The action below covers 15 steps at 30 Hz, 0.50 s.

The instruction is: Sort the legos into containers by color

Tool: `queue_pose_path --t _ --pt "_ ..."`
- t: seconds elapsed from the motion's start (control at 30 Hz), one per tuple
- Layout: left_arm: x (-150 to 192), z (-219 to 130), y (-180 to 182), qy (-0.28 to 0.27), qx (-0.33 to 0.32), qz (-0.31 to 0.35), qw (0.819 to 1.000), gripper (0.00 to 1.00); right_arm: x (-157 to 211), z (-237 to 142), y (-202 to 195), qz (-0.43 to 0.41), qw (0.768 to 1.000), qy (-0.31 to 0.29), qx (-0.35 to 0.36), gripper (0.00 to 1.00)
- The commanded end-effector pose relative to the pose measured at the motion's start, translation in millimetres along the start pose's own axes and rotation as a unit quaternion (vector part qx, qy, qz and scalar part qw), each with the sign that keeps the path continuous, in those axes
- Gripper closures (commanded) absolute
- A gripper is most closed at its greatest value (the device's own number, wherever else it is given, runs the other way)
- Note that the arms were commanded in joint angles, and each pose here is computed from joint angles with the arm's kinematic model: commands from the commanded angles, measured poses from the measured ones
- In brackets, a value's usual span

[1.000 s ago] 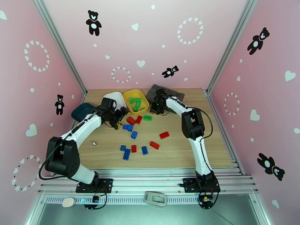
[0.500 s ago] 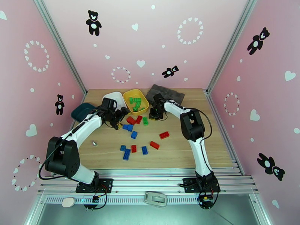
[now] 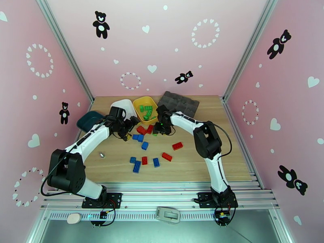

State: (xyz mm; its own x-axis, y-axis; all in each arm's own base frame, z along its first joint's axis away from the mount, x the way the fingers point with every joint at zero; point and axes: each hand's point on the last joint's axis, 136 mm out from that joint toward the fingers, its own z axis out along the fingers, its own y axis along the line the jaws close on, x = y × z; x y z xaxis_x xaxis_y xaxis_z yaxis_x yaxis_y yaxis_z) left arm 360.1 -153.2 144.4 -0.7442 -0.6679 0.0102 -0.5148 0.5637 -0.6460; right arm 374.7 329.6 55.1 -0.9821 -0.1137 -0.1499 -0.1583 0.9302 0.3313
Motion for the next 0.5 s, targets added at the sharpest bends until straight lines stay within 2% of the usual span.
queue_pose_path --t 0.0,0.47 --pt "3.7 -8.7 5.3 -0.011 -0.007 0.012 1.000 0.03 1.4 -10.8 4.0 -0.002 0.999 -0.003 0.040 0.38" --pt "6.4 -18.5 23.3 -0.011 -0.013 0.009 1.000 0.02 11.7 15.4 4.7 0.012 0.996 0.032 0.084 0.37"
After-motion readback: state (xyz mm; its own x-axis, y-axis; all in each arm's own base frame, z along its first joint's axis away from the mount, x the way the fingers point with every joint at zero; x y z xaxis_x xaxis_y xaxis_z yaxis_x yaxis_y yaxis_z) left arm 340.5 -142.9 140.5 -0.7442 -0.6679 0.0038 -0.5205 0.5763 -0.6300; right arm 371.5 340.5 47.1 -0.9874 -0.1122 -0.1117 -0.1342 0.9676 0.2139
